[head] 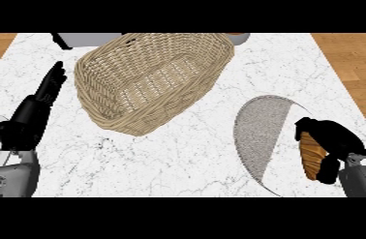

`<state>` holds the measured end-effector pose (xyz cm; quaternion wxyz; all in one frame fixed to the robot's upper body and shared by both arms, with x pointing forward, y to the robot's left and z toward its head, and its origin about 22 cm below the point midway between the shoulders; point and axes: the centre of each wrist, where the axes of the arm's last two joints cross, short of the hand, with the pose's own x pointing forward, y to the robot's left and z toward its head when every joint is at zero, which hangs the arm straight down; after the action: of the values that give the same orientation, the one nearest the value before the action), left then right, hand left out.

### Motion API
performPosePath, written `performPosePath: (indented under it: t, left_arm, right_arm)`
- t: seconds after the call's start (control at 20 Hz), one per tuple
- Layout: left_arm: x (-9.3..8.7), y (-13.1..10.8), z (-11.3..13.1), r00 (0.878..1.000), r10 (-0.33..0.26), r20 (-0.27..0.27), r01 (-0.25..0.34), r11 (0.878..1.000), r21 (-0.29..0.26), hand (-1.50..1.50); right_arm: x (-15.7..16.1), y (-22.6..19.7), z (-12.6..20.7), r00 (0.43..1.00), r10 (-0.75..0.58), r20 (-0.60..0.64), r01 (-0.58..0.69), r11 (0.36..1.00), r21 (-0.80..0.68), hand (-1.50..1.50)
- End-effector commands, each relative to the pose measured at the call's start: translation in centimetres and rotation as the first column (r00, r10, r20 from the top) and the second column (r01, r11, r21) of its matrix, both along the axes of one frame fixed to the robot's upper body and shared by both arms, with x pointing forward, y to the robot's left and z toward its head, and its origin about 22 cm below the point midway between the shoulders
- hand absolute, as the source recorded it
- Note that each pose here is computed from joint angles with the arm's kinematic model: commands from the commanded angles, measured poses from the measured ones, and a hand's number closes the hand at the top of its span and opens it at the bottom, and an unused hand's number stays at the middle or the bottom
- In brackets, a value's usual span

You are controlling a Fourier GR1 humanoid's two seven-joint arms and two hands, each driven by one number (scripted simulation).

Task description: Pick the croissant from the placemat and place it in the basket

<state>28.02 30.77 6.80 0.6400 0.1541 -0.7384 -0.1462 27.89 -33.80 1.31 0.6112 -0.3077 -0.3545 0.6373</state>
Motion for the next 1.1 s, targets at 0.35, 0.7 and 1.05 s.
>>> performPosePath:
  t: [0.35, 0.7, 1.05]
  left_arm:
    - [-1.1, 1.7, -0.4, 0.998, 0.05, -0.024, -0.049, 0.999, 0.018, 0.0]
    - [-0.7, 0.1, -0.1, 1.0, -0.017, -0.012, 0.017, 1.0, -0.015, 0.0]
    - [0.3, -0.3, 0.4, 0.997, -0.075, 0.004, 0.075, 0.997, 0.008, 0.0]
  right_arm:
    - [-2.9, 4.0, 1.4, 0.6, -0.714, 0.362, 0.743, 0.665, 0.081, 1.5]
    - [-3.7, 11.2, 12.4, 0.243, -0.766, 0.595, 0.539, 0.617, 0.573, 1.5]
    - [-7.5, 19.9, 21.1, 0.131, -0.738, 0.662, 0.384, 0.653, 0.652, 1.5]
